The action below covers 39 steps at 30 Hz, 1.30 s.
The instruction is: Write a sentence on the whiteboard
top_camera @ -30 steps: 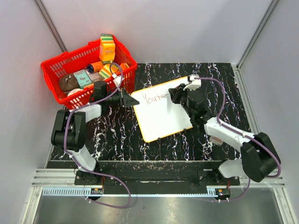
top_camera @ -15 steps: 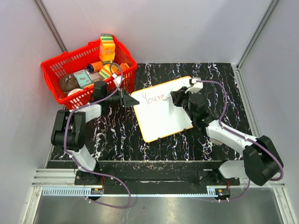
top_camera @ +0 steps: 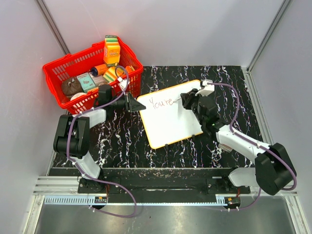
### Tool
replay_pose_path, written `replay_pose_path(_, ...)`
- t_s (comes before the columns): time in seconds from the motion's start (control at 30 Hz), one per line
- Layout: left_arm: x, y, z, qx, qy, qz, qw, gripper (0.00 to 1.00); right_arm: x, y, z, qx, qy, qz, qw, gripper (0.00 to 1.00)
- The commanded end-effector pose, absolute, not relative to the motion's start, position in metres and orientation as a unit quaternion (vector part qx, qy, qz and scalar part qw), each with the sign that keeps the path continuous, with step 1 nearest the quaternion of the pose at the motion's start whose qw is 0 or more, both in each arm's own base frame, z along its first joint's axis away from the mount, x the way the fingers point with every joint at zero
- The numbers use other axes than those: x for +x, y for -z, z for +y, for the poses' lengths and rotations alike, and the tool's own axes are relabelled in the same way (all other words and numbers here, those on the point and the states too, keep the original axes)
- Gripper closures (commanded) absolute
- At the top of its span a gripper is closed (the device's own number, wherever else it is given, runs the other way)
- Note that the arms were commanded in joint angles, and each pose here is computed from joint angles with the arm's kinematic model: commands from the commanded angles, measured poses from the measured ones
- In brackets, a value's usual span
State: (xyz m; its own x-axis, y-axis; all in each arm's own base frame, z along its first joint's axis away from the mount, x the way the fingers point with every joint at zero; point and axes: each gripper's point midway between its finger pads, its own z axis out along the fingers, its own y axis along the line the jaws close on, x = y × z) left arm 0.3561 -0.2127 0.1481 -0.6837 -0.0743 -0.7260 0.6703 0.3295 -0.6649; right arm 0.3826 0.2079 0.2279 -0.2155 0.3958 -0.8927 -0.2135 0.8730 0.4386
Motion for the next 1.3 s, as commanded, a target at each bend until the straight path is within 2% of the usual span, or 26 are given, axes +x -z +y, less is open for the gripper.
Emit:
replay_pose_path(0.0,0.348,-0.111,-0.225,0.259,0.506,0.746,0.348,1.0,0.373,-0.276,0.197,0.072,-0.271,0.685,0.672,1.0)
replay_pose_path(0.17,0.348,-0.112,-0.225,0.26,0.505,0.745,0.349,1.0,0.361,-0.294,0.185,0.068,-0.266,0.67,0.69,1.0)
replay_pose_path(0.5,0.347,-0.112,-0.225,0.261,0.503,0.746,0.35,1.0,0.357,-0.289,0.175,0.068,-0.257,0.68,0.683,1.0)
replay_pose_path(1.27,0.347,-0.11,-0.225,0.259,0.501,0.748,0.35,1.0,0.385,-0.283,0.155,0.061,-0.238,0.708,0.662,1.0)
